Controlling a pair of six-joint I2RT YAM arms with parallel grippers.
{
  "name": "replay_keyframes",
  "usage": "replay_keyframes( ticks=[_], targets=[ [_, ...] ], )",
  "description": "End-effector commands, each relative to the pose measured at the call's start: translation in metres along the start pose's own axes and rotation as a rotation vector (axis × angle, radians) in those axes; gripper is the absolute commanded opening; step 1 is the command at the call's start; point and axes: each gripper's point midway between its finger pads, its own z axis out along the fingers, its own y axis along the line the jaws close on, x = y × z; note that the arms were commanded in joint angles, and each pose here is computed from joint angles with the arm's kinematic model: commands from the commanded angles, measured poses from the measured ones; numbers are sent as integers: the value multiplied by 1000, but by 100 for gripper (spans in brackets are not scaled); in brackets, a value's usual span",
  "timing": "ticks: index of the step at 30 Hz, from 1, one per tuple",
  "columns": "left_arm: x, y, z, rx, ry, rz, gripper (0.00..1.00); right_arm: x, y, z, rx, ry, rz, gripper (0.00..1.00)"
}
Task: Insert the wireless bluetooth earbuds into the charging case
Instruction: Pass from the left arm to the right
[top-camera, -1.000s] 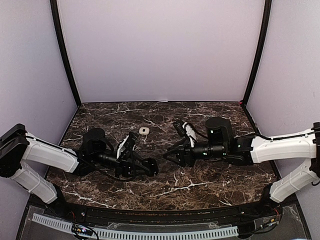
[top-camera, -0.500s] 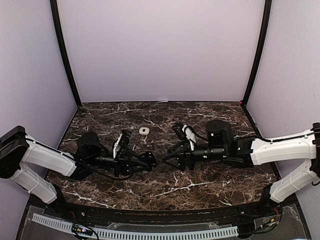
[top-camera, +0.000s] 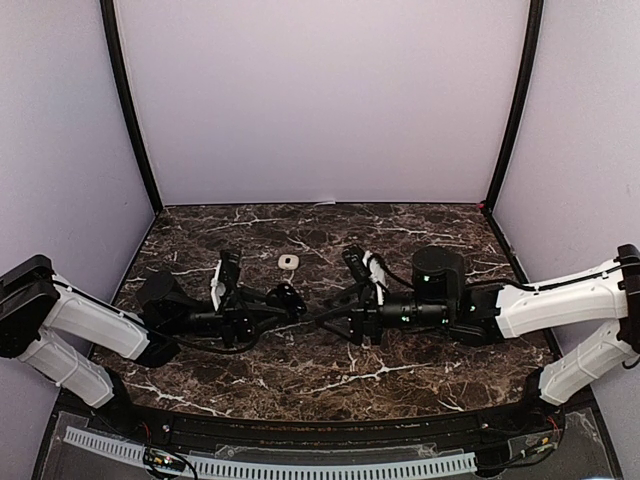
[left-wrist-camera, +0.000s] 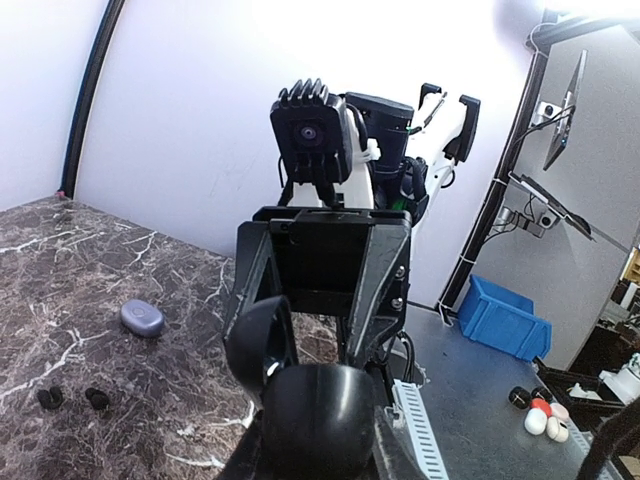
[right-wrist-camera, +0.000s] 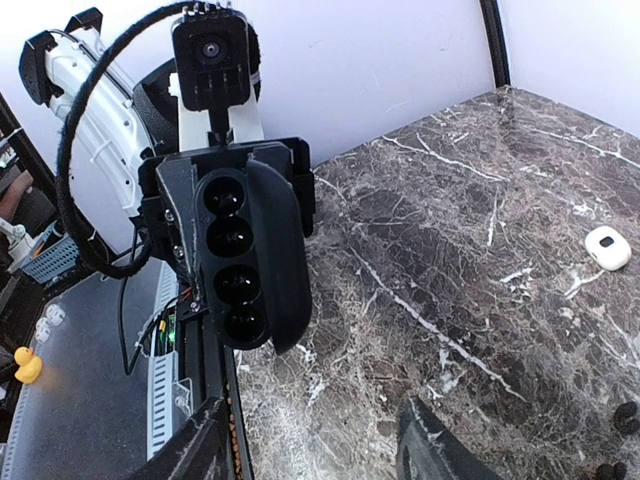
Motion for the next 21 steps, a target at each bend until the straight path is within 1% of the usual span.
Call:
replay_keyframes(
  ticks=[1, 8, 15, 21],
  targets=[
    [-17, -8, -1, 23, -62, 27, 15, -27, 10, 3, -21, -95, -30, 52],
    [-14, -9, 1, 39, -50, 18, 15, -36, 14, 13, -41, -87, -50, 48],
    [-10, -10, 5, 68, -28, 8, 15, -38, 17, 23, -61, -71, -61, 36],
    [-10, -12, 5, 78, -24, 8, 15, -33, 20, 32, -79, -33, -64, 33]
  ],
)
